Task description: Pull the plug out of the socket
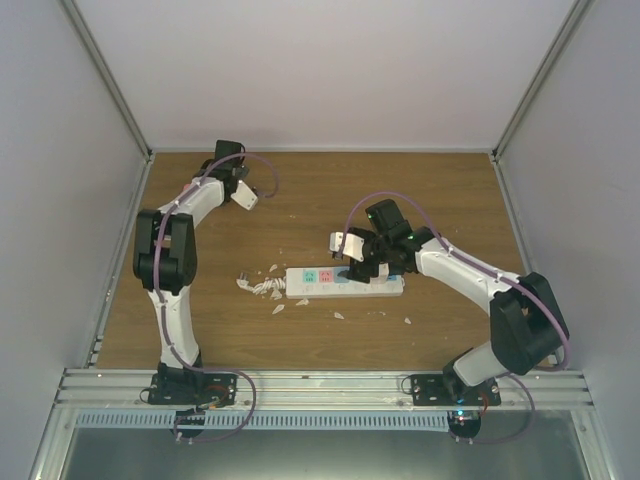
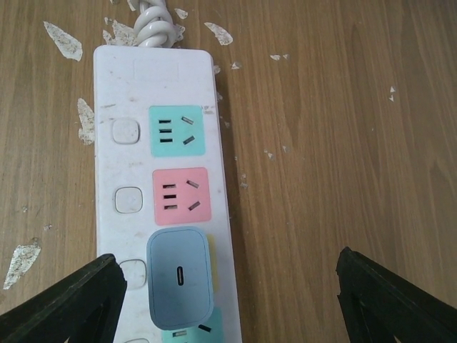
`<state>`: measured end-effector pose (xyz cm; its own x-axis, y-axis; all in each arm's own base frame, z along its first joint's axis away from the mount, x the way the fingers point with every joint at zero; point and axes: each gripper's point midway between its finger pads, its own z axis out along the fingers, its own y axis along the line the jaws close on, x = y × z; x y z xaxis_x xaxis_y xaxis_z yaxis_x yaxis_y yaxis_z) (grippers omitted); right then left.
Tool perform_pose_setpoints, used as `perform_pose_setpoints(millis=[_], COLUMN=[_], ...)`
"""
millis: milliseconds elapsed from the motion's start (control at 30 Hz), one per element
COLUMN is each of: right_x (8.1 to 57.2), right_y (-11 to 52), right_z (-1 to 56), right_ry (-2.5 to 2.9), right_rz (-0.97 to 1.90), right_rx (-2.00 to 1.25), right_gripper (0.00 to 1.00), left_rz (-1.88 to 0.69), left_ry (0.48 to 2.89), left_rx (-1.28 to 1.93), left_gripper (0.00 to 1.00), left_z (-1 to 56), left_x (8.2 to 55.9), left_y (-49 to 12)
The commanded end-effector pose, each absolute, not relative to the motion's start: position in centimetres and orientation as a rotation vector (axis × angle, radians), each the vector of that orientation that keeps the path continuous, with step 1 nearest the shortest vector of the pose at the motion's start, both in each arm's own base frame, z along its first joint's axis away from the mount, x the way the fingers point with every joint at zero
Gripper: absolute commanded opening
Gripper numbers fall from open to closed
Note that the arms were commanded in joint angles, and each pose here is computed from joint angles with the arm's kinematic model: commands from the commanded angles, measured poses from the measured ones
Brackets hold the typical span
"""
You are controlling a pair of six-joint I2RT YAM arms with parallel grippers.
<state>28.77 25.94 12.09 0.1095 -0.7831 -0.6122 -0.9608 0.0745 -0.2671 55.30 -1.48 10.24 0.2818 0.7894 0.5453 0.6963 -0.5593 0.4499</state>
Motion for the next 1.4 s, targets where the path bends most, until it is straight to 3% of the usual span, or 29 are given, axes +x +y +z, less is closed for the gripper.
perform_pose_setpoints(millis=[0, 67, 233, 333, 600, 867, 1167, 1367], right_x=[29.1, 29.2, 29.4, 29.5, 30.3, 31.2, 32.7, 32.4], right_y=[25.9, 25.9, 26.1, 26.1, 25.6, 24.6, 21.3, 18.8], right_z=[13.6, 14.3, 16.0, 17.0, 20.1, 23.0, 28.4, 31.1], right_ry=[1.666, 1.647, 1.604, 1.585, 1.539, 1.519, 1.503, 1.509], right_rz=[0.325, 0.311, 0.303, 0.303, 0.303, 0.345, 0.311, 0.311], right_rx=[-1.712, -1.704, -1.682, -1.662, -1.565, -1.47, -1.271, -1.121], right_gripper=[0.83, 0.85, 0.9, 0.99, 1.0, 1.0, 1.0, 1.0], left_rz=[1.175, 1.099, 0.972, 0.893, 0.587, 0.123, -0.236, -0.438], left_ry=[1.135, 1.189, 1.288, 1.354, 1.5, 1.661, 1.637, 1.697], left_rx=[2.445, 2.328, 2.099, 1.957, 1.623, 1.267, 0.825, 0.859], left_gripper=[0.89, 0.98, 0.99, 0.99, 0.99, 0.99, 0.99, 0.99], left_z=[15.6, 17.4, 21.4, 23.3, 27.6, 30.3, 33.7, 31.7], left_x=[54.3, 53.6, 51.9, 51.1, 49.0, 46.2, 42.6, 40.0], left_y=[-4.3, -5.7, -8.0, -9.1, -11.8, -13.9, -12.9, -14.5])
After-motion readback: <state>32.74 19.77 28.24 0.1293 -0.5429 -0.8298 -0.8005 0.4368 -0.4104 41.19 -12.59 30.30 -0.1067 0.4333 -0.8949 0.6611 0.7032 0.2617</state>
